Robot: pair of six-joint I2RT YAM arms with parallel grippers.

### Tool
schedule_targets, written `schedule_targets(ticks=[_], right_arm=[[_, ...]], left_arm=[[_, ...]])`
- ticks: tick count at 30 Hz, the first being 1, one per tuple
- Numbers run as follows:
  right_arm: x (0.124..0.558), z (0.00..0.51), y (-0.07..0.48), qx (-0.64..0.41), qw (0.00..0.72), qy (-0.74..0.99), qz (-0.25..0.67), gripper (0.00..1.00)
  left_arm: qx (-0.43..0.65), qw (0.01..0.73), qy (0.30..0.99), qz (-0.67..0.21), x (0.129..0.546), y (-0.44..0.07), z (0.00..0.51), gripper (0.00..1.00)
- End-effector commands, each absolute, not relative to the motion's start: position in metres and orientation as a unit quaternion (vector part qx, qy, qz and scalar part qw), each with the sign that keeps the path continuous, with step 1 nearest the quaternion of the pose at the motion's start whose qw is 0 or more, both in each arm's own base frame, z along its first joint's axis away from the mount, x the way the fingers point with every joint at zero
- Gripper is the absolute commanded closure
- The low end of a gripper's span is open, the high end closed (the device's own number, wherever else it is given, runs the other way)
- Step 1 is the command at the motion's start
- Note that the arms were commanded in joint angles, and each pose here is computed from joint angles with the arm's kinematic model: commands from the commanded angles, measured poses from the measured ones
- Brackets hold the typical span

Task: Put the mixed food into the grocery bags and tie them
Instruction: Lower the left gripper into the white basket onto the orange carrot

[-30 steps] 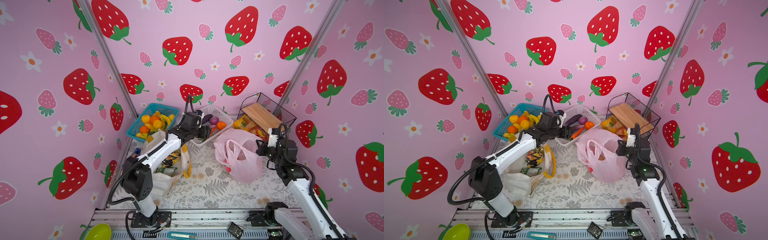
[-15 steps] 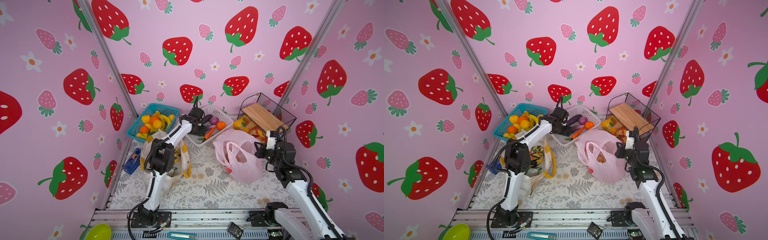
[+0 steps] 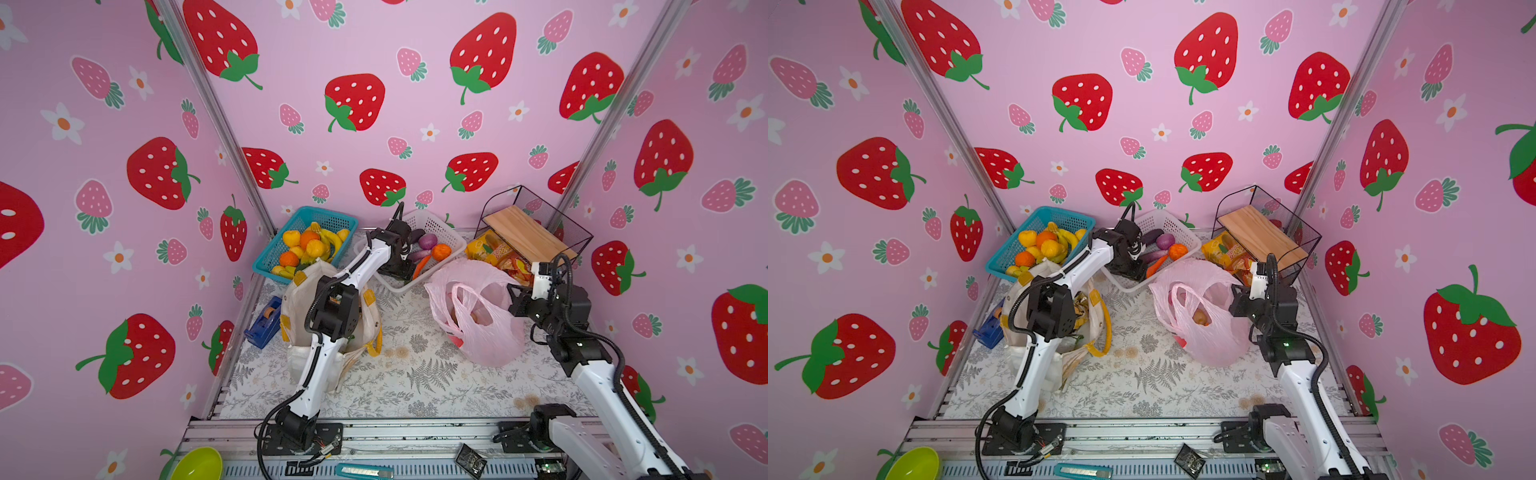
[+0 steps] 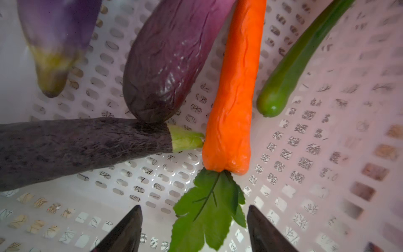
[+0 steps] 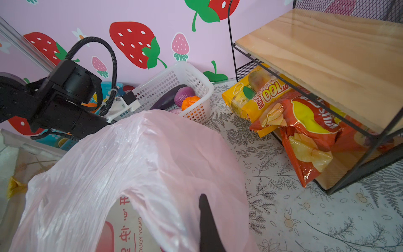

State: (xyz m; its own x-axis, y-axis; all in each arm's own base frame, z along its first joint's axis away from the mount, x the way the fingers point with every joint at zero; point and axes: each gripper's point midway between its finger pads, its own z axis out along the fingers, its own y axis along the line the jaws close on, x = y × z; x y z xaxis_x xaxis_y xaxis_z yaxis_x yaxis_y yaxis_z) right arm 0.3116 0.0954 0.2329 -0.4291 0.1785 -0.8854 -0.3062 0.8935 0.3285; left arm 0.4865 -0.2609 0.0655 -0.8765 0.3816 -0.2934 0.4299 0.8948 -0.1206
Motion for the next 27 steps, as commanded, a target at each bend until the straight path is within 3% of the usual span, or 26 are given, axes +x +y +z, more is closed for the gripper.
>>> schedule_targets(ticks=[1,8,13,18,27], right_arm=[[0.311,0.235,0.095,-0.039,0.540,0.809,0.231,1.00],[0.311,0.232,0.095,-0.039,0.536,0.811,0.232,1.00],[0.312,0.231,0.096,-0.039,0.534,0.811,0.234,1.00],[0.312,0.232,0.096,-0.039,0.535,0.811,0.233,1.00],[0.312,0.232,0.096,-0.040,0.534,0.812,0.233,1.00]], left_arm=[[0.224,0.106,0.966,-0.078,0.480,-0.256,0.057,0.24],[0.224,0.098,0.968,-0.057,0.484,-0.250,0.043,0.28],[0.216,0.113,0.968,-0.056,0.490,-0.252,0.049,0.46],[0.208,0.158,0.963,-0.069,0.501,-0.255,0.082,0.61],[0.189,0.248,0.947,-0.077,0.509,-0.252,0.152,0.72]])
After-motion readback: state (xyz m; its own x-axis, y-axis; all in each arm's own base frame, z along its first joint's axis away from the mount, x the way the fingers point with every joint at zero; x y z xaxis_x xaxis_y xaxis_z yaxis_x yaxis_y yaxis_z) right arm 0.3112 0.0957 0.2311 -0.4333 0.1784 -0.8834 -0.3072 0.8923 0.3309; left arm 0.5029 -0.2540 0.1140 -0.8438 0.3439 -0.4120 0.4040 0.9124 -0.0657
